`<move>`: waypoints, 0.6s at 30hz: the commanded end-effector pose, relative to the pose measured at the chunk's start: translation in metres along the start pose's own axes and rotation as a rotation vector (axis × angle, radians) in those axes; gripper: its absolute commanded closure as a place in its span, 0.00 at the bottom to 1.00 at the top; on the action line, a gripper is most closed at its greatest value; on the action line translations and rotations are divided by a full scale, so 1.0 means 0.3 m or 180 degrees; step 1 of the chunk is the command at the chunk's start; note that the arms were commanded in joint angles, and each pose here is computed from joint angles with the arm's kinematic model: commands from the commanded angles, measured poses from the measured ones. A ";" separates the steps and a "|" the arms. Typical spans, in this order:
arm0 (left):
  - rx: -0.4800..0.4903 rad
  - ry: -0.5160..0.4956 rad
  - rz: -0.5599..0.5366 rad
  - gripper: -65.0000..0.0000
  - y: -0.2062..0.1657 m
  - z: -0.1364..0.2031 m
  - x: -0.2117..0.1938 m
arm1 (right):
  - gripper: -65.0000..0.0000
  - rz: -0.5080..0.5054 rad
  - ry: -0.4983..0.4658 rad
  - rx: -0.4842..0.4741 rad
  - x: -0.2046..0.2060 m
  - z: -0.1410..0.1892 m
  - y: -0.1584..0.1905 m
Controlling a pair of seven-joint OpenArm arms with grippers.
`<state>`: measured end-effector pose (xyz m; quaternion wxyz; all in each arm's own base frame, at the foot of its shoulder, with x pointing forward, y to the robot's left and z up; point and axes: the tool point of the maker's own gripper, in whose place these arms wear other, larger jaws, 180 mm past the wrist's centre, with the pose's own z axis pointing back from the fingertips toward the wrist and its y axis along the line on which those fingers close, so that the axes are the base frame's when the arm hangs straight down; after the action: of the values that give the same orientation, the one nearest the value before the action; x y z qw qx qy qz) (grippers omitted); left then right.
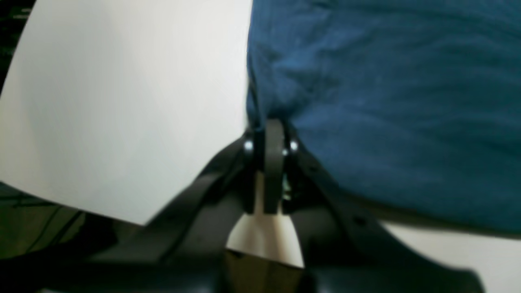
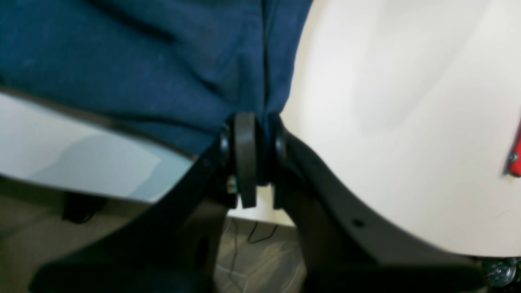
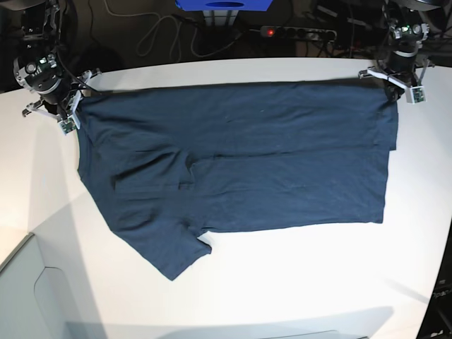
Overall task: Fold the T-shirt properly
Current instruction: 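Pull the folded edge back with both grippers to flatten the shirt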
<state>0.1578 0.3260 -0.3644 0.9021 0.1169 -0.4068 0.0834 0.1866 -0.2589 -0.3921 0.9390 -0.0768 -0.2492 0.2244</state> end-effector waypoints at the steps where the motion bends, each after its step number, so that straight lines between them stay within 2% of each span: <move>1: 0.0020 -0.0066 -0.0059 1.00 0.014 0.021 0.019 | 1.00 0.0055 -0.0052 -0.0047 0.013 0.016 -0.020; 9: 0.0035 0.0166 -0.0129 1.00 0.031 0.056 -0.065 | 1.00 0.0041 0.0045 -0.0027 -0.020 0.013 -0.011; 18: 0.0039 0.0214 -0.0147 1.00 0.036 0.065 -0.083 | 0.99 0.0039 0.0092 -0.0002 -0.040 0.015 0.001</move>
<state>0.1221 0.3256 -0.3780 0.9217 0.1210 -0.3607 0.0757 0.1701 -0.2602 -0.4002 0.9451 -0.0736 -0.2260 0.2243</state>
